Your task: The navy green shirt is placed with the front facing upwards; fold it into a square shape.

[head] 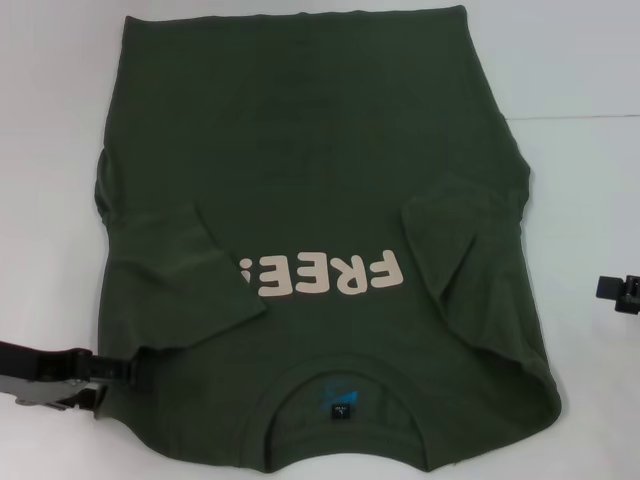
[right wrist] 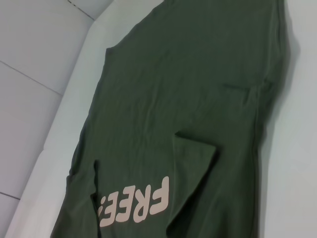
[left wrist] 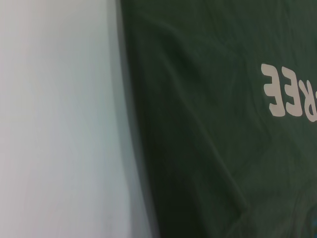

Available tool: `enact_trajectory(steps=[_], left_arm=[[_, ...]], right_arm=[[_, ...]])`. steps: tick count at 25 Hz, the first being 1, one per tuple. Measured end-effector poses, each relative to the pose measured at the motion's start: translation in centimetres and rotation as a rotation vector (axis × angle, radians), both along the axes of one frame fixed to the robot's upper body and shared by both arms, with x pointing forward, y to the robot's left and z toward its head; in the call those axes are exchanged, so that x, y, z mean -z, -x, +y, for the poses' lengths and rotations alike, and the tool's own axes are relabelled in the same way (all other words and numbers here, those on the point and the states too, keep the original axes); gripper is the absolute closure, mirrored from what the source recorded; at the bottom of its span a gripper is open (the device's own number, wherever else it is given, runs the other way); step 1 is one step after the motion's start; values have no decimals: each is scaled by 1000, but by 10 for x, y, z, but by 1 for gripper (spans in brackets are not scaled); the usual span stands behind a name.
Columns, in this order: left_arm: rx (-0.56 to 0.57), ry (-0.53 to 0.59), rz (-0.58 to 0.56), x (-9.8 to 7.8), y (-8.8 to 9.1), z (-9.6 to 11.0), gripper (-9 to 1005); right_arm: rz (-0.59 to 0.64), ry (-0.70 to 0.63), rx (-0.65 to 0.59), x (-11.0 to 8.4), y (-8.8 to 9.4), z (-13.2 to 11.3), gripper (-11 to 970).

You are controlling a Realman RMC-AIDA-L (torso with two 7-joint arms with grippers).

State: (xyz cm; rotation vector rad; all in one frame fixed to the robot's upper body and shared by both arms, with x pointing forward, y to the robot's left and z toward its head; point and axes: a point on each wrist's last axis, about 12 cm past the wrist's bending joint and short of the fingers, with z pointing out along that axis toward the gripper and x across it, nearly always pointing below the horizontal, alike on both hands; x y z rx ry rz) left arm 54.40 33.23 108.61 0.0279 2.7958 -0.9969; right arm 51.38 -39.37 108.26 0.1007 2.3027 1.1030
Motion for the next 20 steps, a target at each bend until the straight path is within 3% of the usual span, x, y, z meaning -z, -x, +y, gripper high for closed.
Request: enact_trajectory(steps=[14,16,20], left_arm=[[38,-22,-11,0,-5,-8,85],[45,-24,-8,0,-5,-9,307],[49,-28,-11,0,-5,-11,450]], right_arm=[[0,4,7,-1,-2,-1,270],[0,3,7,-1,-2,-1,270],[-1,0,5,-1,-2,0,271]])
